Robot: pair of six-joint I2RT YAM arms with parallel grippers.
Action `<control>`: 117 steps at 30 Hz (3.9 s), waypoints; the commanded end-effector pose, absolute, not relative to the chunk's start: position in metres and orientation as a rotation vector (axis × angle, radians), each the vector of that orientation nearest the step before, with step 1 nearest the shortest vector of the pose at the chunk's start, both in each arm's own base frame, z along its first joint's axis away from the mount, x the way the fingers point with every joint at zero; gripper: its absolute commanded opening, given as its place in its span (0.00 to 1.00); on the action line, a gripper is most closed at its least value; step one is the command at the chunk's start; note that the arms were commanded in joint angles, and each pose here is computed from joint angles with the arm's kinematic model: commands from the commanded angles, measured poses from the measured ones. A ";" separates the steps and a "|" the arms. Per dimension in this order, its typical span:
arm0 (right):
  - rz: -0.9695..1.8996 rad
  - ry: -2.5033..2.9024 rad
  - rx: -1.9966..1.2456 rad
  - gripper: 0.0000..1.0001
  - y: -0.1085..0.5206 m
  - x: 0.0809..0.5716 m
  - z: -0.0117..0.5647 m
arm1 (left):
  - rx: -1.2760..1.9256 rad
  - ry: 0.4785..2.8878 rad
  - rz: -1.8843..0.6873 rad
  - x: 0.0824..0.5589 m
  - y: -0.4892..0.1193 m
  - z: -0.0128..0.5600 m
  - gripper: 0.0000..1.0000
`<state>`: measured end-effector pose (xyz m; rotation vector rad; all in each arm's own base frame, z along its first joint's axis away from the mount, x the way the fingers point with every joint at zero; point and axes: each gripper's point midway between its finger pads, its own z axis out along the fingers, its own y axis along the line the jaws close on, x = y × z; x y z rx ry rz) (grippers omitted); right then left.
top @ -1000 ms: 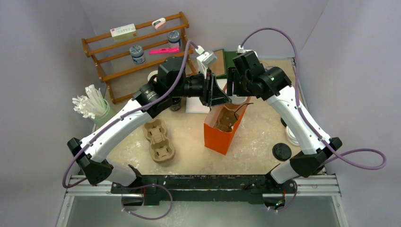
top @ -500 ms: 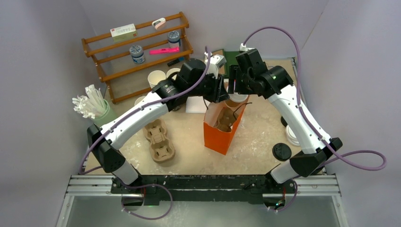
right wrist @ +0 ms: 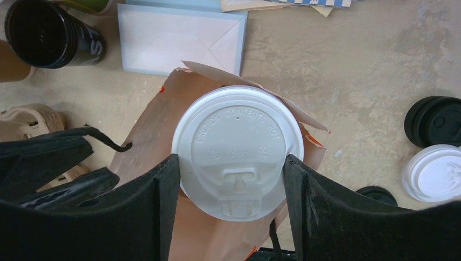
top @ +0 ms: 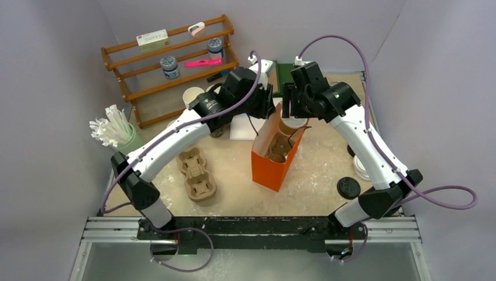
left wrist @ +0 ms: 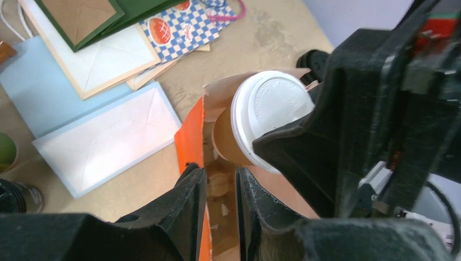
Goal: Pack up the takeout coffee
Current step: Place the coffee cup on the cup tray.
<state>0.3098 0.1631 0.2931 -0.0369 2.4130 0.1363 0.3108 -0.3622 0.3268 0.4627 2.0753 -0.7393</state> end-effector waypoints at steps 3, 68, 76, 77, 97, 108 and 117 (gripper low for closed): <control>0.130 2.388 -0.070 0.42 0.159 0.310 0.296 | 0.566 2.151 -0.619 0.311 -0.355 0.294 0.28; 0.433 2.083 -0.692 0.35 0.231 0.200 0.280 | 0.816 2.097 -0.855 0.220 -0.337 0.320 0.00; 0.304 2.076 -0.727 0.33 0.231 0.203 0.259 | 0.792 2.081 -0.715 0.233 -0.321 0.338 0.00; 0.293 2.084 -0.735 0.32 0.230 0.201 0.252 | 0.775 2.089 -0.680 0.236 -0.316 0.338 0.00; 0.291 2.003 -0.518 0.30 0.223 0.211 0.208 | 0.636 2.120 -0.682 0.215 -0.312 0.314 0.00; 0.300 2.076 -0.551 0.29 0.221 0.200 0.184 | 0.624 2.028 -0.776 0.199 -0.327 0.319 0.00; 0.390 2.015 -0.479 0.27 0.227 0.202 0.193 | 0.652 2.024 -0.807 0.189 -0.339 0.311 0.00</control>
